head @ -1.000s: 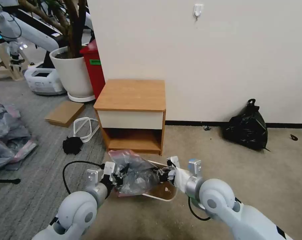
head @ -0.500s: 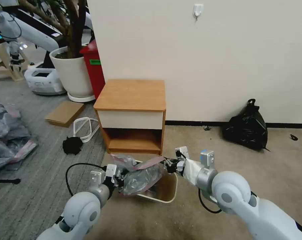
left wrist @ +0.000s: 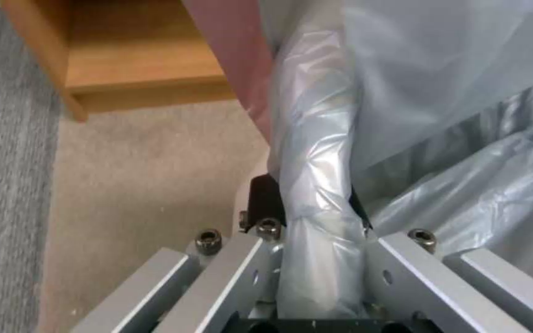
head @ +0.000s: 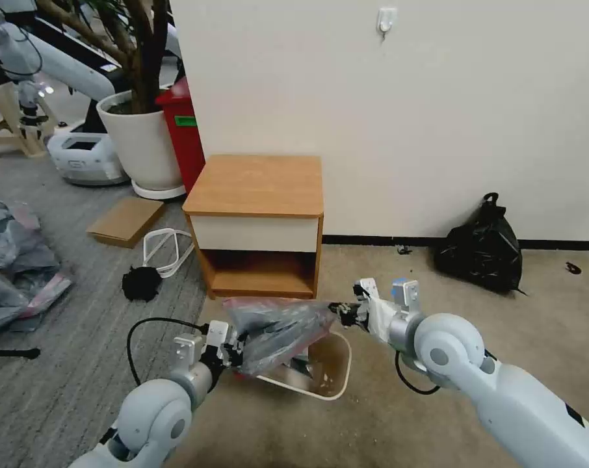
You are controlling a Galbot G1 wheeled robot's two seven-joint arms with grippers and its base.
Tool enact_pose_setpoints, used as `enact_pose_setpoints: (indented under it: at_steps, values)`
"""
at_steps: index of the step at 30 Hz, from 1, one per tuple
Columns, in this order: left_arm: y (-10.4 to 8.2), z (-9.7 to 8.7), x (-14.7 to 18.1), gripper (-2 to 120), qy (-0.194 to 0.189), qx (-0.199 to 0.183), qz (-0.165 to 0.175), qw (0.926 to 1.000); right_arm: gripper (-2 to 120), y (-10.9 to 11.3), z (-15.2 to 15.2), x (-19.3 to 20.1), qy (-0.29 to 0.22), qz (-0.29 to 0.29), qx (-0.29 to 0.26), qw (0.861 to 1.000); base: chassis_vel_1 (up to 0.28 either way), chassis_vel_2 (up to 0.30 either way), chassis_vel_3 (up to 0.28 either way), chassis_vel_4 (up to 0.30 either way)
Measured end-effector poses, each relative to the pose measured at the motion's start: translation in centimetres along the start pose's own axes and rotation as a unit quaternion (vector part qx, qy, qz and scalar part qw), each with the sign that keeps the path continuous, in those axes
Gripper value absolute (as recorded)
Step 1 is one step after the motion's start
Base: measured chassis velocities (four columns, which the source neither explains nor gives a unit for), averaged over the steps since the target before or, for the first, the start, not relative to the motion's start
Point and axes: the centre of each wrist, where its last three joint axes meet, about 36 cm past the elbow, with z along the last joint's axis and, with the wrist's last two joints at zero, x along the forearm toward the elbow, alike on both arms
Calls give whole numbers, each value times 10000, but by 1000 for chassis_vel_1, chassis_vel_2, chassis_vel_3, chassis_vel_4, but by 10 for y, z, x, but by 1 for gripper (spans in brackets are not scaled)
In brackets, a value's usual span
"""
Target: Pick up the garbage bag from the table and place it over the trash can.
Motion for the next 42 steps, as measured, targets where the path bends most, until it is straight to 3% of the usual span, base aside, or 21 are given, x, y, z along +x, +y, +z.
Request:
enact_pose_setpoints:
  at_steps: [13, 24, 42]
  values:
    - [5, 5, 6, 3, -253, -25, 154, 9996, 0, -10, 12, -3, 244, 256, -55, 9994, 0, 0, 0, 0]
    - [15, 8, 12, 3, -724, 70, 500, 9961, 0, -18, 22, -2, 397, 352, -79, 9986, 0, 0, 0, 0]
    - [19, 16, 3, 3, -941, 132, 207, 9953, 0, -24, 35, 10, 532, 449, -43, 9976, 0, 0, 0, 0]
